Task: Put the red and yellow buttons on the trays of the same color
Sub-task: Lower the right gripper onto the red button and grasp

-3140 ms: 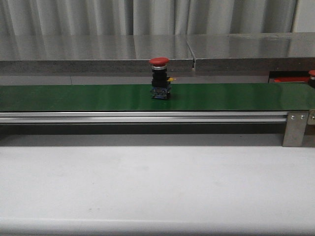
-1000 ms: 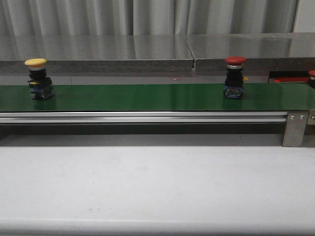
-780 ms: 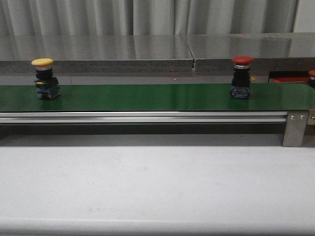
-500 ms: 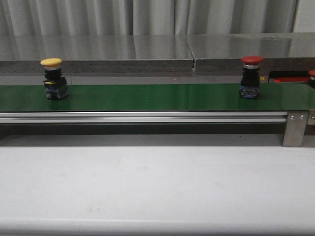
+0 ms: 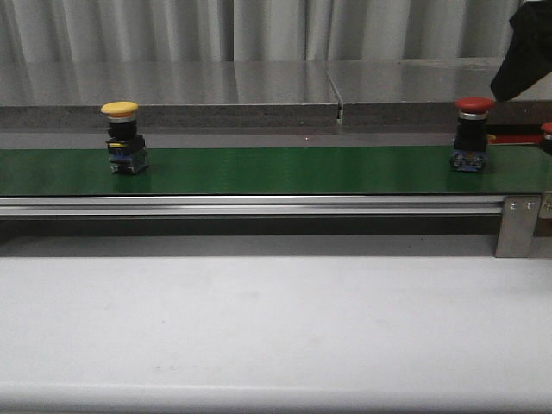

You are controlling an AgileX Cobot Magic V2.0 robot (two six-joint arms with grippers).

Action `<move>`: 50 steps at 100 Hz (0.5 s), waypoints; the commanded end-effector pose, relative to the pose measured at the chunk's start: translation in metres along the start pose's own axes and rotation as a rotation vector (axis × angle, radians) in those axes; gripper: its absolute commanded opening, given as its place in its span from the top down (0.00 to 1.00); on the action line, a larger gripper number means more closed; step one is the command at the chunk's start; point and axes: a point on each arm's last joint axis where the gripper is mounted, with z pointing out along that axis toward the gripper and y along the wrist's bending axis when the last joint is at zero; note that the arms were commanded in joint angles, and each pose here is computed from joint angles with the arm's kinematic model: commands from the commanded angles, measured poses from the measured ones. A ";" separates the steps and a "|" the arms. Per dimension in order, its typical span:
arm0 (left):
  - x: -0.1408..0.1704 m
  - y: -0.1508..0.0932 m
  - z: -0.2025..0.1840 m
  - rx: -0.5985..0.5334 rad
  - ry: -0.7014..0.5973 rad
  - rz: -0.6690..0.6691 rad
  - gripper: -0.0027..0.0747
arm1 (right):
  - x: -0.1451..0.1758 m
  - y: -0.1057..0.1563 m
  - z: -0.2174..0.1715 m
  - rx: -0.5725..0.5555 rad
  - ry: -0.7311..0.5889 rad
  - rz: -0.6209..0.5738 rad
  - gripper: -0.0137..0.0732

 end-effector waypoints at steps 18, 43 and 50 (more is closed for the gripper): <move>-0.012 0.001 -0.003 -0.014 -0.063 -0.021 0.99 | -0.034 -0.008 0.022 0.002 -0.060 -0.006 0.17; -0.012 0.001 -0.003 -0.014 -0.063 -0.021 0.99 | -0.037 -0.015 0.048 -0.004 -0.029 0.001 0.39; -0.012 0.001 -0.003 -0.014 -0.063 -0.021 0.99 | -0.037 -0.015 0.048 -0.008 -0.023 0.001 0.54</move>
